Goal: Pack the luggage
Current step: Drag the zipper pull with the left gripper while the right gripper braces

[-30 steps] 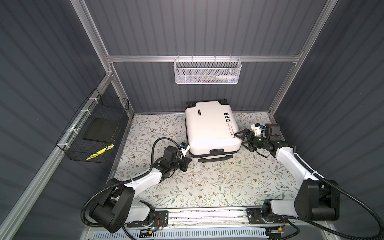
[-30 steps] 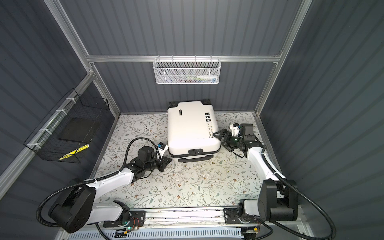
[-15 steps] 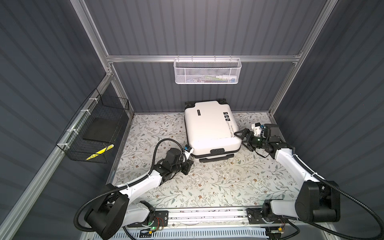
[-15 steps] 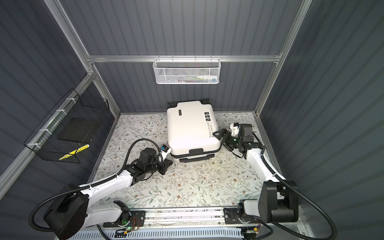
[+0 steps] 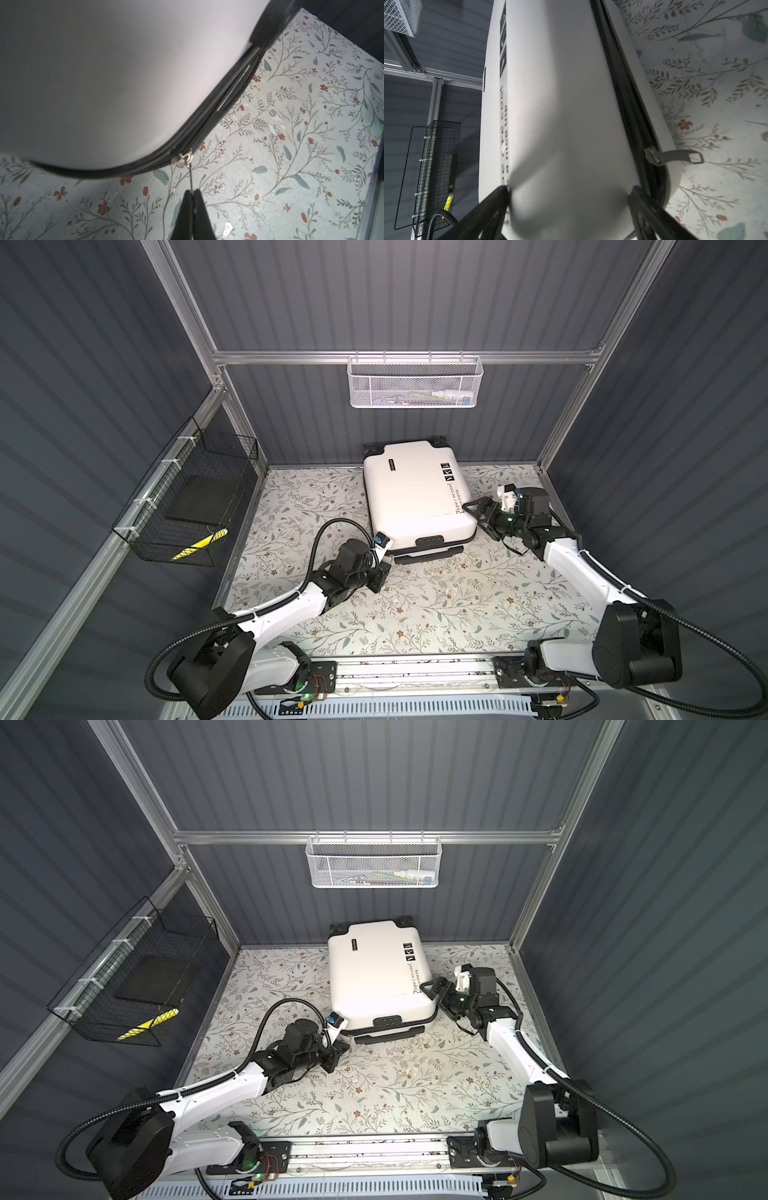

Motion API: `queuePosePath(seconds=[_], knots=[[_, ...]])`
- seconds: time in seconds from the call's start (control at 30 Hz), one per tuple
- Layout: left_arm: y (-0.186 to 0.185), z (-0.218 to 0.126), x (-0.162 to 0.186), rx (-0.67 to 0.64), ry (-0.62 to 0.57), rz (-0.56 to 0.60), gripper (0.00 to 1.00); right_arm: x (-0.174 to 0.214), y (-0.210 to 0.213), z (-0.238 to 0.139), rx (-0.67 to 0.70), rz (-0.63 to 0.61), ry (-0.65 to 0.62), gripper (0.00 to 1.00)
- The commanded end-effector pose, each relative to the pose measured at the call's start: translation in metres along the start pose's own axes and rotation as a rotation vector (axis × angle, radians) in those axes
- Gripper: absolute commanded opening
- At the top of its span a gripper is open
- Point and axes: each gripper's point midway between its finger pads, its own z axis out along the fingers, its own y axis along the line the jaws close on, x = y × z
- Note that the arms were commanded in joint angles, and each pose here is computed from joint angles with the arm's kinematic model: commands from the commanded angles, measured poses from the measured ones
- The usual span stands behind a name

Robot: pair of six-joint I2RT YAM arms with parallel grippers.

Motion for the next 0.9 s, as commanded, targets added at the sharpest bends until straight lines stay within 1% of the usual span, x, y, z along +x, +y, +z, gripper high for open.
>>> queuePosePath(seconds=[0.0, 0.2, 0.6, 0.87], knots=[[-0.037, 0.003, -0.018, 0.145, -0.038, 0.062, 0.00, 0.069, 0.002, 0.019, -0.029, 0.055, 0.244, 0.90], [-0.040, 0.008, -0.025, 0.147, -0.055, 0.070, 0.00, 0.078, 0.008, 0.023, -0.039, 0.059, 0.259, 0.89], [-0.053, 0.026, -0.027, 0.187, -0.030, 0.082, 0.00, 0.107, 0.034, 0.037, -0.082, 0.044, 0.317, 0.89], [-0.054, 0.024, -0.030, 0.184, -0.046, 0.077, 0.00, 0.113, 0.034, 0.041, -0.073, 0.035, 0.329, 0.89]])
